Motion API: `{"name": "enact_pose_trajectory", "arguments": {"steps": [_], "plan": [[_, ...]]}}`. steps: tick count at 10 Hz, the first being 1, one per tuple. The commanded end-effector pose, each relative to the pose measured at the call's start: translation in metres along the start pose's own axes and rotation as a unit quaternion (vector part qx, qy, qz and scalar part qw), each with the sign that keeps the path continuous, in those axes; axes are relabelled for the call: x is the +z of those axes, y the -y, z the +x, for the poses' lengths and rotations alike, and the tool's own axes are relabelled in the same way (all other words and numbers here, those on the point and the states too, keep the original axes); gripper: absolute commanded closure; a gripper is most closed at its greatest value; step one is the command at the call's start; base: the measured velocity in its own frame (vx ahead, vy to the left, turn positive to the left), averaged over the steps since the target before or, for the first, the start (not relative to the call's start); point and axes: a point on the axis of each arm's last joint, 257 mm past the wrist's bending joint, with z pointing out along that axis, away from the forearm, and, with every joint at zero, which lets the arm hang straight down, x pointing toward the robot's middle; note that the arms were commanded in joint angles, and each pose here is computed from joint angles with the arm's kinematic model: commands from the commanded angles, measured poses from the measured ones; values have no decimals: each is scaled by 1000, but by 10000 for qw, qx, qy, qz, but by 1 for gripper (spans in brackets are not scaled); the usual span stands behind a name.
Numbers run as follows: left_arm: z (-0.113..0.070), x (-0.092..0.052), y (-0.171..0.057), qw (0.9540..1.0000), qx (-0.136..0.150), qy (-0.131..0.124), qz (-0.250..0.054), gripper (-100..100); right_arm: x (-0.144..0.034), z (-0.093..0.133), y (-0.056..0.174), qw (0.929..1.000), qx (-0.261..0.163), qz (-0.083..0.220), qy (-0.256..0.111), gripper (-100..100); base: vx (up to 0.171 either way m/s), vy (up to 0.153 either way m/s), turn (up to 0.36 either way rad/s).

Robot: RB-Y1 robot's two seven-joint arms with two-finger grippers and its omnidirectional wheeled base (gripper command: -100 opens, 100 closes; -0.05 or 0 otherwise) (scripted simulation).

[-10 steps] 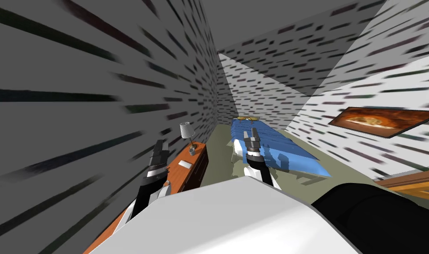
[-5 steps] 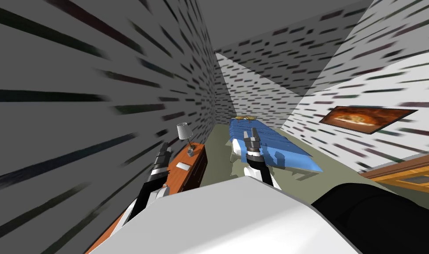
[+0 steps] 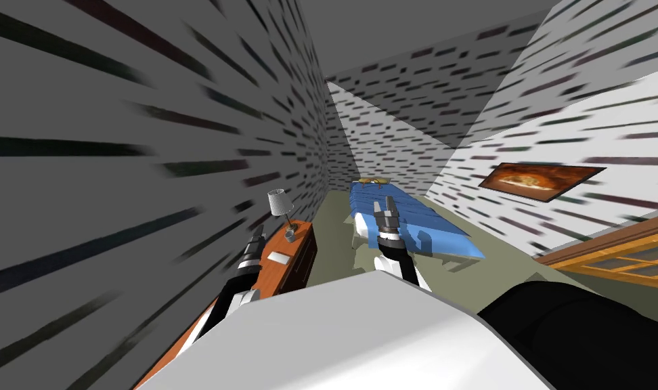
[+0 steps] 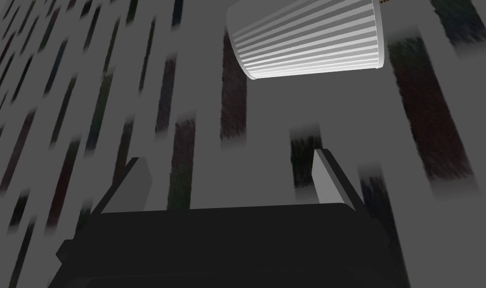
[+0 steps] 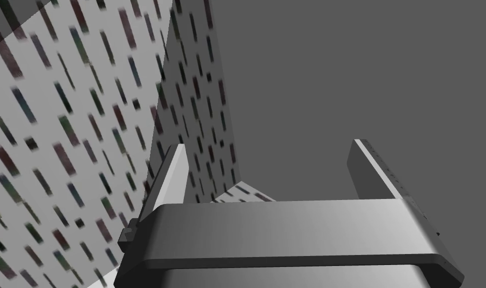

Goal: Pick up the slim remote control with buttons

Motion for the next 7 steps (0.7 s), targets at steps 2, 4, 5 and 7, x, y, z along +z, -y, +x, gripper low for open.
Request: {"name": "enact_pose_trajectory", "arguments": {"steps": [2, 4, 5, 7], "plan": [[-1, -3, -37, 9985, 35, -131, -521, -100, 0, 0, 0, 10000, 0, 0, 0, 0, 14, 2, -61], [0, -7, -63, 9957, 58, -228, -891, -100, 0, 0, 0, 10000, 0, 0, 0, 0, 17, -1, -64], [2, -7, -67, 9950, 58, -251, -967, -100, 0, 0, 0, 10000, 0, 0, 0, 0, 19, -1, -48], [3, -13, -93, 9904, 82, -350, -1336, -100, 0, 0, 0, 10000, 0, 0, 0, 0, 24, 4, -71]]}}
